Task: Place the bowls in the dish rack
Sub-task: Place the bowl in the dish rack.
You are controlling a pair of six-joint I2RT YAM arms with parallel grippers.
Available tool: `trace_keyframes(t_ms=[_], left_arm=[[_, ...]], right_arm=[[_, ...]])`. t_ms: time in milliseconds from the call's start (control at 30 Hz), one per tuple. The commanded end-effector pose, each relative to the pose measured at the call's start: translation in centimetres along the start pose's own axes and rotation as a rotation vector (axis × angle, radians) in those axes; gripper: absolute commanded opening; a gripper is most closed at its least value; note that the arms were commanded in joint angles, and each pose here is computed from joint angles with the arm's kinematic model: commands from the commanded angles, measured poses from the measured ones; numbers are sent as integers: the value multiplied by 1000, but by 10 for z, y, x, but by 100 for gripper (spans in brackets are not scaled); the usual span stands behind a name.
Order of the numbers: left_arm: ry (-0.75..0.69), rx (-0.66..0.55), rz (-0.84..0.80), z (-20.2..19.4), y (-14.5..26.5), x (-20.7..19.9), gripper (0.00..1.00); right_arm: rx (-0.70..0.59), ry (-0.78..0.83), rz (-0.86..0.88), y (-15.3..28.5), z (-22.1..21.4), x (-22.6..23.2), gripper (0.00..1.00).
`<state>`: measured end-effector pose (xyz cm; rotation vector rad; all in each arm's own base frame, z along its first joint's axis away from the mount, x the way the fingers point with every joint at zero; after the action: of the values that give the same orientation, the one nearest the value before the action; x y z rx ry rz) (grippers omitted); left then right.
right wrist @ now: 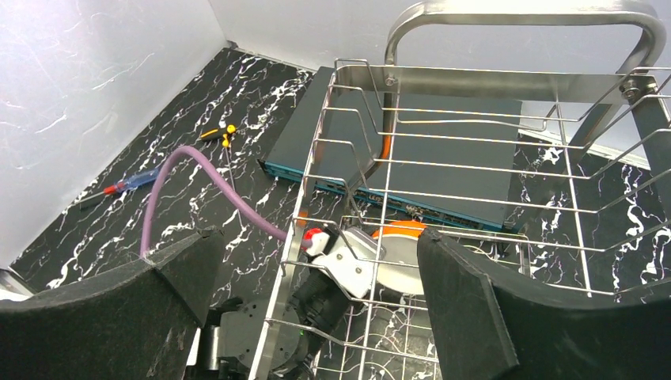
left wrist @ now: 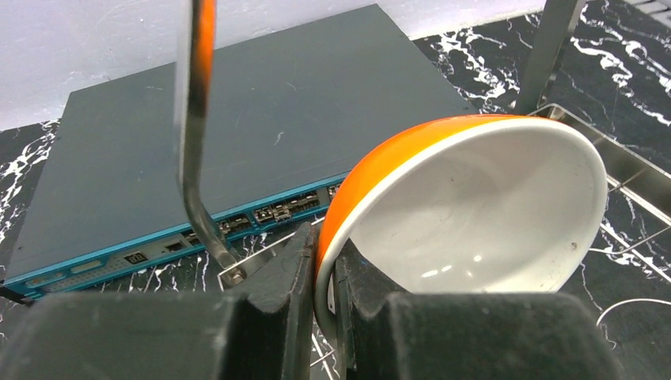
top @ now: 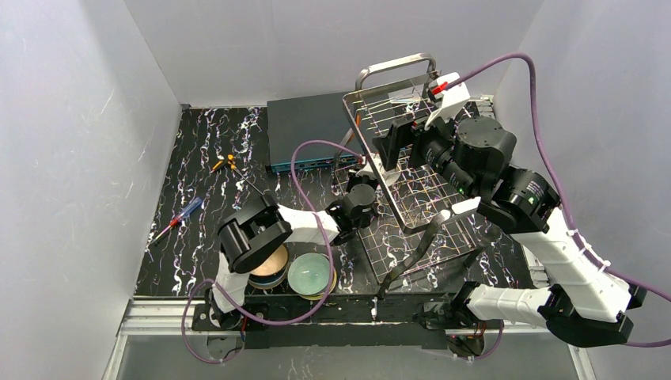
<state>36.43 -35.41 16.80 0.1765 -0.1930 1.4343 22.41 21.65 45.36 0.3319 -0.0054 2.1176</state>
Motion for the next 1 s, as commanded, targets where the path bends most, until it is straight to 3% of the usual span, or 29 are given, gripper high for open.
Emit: trace_keyframes(t_ms=[0, 567, 967], left_arm=[[93, -41, 39, 20, -6, -7, 0], [-43, -48, 43, 25, -36, -44, 0], [-85, -61, 65, 32, -64, -47, 0]], right_arm=[[-41, 9, 26, 4, 14, 5, 99], [-38, 32, 13, 10, 16, 0, 99], [-36, 43, -7, 16, 17, -6, 99]])
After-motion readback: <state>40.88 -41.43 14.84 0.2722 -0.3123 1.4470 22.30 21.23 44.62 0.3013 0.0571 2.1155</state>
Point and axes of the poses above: each gripper's point midway between its finger pads, its own y axis back along the fingers, its own x axis along the line the jaws close on, z = x × y, the point moved 1 cm from there along y, back along the fingers, and after that the axes turned 6 degrees about -y, right-handed, at the moved point
